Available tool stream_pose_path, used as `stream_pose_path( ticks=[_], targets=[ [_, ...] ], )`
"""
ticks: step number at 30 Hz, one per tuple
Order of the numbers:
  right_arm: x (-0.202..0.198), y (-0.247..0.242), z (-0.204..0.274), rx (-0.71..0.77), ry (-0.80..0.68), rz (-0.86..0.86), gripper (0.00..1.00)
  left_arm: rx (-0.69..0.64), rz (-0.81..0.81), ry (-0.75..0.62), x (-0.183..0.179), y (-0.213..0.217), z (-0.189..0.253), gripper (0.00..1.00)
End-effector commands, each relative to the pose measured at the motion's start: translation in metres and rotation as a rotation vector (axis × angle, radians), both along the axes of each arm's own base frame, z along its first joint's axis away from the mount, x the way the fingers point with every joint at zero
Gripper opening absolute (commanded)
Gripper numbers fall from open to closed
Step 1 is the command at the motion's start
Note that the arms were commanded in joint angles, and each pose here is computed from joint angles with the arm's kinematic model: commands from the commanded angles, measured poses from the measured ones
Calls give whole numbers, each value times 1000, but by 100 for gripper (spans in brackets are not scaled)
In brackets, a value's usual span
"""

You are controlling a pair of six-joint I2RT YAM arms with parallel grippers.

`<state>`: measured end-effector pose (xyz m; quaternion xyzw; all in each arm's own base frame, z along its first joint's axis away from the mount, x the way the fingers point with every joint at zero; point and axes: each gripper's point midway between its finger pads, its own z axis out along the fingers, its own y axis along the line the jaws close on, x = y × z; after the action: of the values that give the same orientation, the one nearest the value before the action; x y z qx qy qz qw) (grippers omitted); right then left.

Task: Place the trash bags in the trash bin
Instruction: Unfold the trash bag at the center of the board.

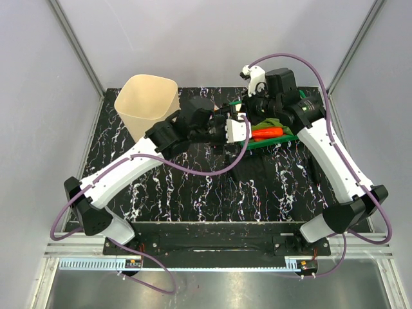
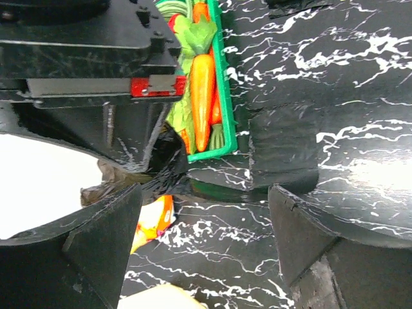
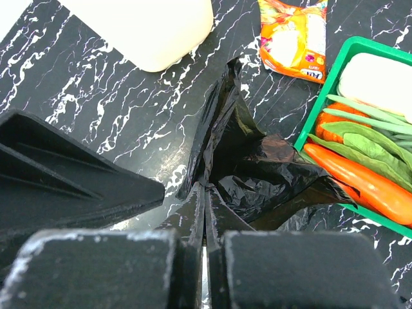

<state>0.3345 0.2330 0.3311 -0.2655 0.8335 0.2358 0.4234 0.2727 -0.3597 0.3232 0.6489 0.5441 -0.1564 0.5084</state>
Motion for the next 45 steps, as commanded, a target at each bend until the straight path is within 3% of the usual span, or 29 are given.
stream_pose_path(
  ticks=[1, 7, 12, 45],
  targets=[
    [1, 3, 14, 42, -9, -2, 0, -21, 53, -117, 17, 4, 20, 82],
    [4, 3, 12, 54, 8, 2, 0, 22, 5, -145, 14, -3, 9, 67],
    [6, -2, 15, 61, 5, -7, 0, 55, -36, -156, 11, -7, 1, 60],
    [4, -7, 10, 108, 64, -10, 0, 78, -70, -219, 15, -19, 20, 52]
  ],
)
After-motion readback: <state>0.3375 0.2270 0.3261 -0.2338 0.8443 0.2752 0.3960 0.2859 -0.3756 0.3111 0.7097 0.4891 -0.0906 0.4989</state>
